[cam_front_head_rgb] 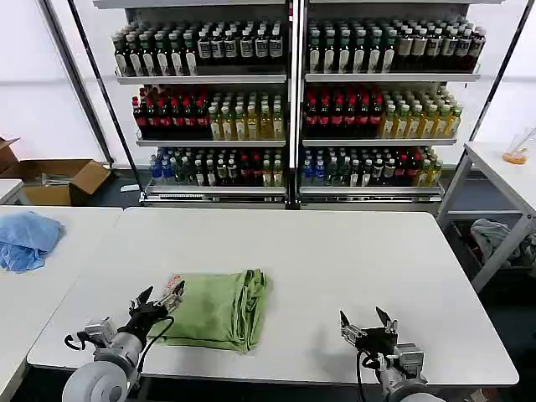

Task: Fold and organize the clothes.

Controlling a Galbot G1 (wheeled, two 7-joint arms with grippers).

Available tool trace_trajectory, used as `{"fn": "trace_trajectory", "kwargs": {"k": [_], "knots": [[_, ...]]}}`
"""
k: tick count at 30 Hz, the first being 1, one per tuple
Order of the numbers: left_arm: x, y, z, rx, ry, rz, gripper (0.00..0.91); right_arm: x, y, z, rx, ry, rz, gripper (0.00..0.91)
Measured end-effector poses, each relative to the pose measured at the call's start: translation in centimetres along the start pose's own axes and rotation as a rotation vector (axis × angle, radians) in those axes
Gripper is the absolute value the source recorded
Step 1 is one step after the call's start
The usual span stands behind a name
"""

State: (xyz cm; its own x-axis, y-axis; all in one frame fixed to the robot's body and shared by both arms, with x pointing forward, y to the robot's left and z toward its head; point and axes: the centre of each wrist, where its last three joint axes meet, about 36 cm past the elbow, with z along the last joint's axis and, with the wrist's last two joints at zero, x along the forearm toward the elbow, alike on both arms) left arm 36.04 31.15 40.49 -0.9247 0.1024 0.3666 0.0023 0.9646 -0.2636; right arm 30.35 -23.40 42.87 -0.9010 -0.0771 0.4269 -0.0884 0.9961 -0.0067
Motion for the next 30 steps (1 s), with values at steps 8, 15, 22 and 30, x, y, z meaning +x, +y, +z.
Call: {"fn": "trace_trajectory", "kwargs": {"k": [8, 15, 22, 30], "knots": [[-1.1, 1.9, 1.2, 0.031, 0.065, 0.014, 0.907, 0.4, -0.2, -0.2, 0.003, -0.002, 0.008, 0.907], [-2.1, 3.1, 1.6, 0.086, 0.105, 0.050, 0.695, 0.8, -0.4, -0.4, 0.002, -0.004, 0.015, 0.907], [-2.8, 3.8, 1.6, 0.188, 0.116, 0.101, 0.171, 1.3, -0.7, -0.7, 0.000, -0.010, 0.025, 0.907], [-3.0, 4.4, 1.7, 0.307, 0.113, 0.144, 0.121, 1.8, -0.7, -0.9, -0.003, -0.015, 0.031, 0.907]]}}
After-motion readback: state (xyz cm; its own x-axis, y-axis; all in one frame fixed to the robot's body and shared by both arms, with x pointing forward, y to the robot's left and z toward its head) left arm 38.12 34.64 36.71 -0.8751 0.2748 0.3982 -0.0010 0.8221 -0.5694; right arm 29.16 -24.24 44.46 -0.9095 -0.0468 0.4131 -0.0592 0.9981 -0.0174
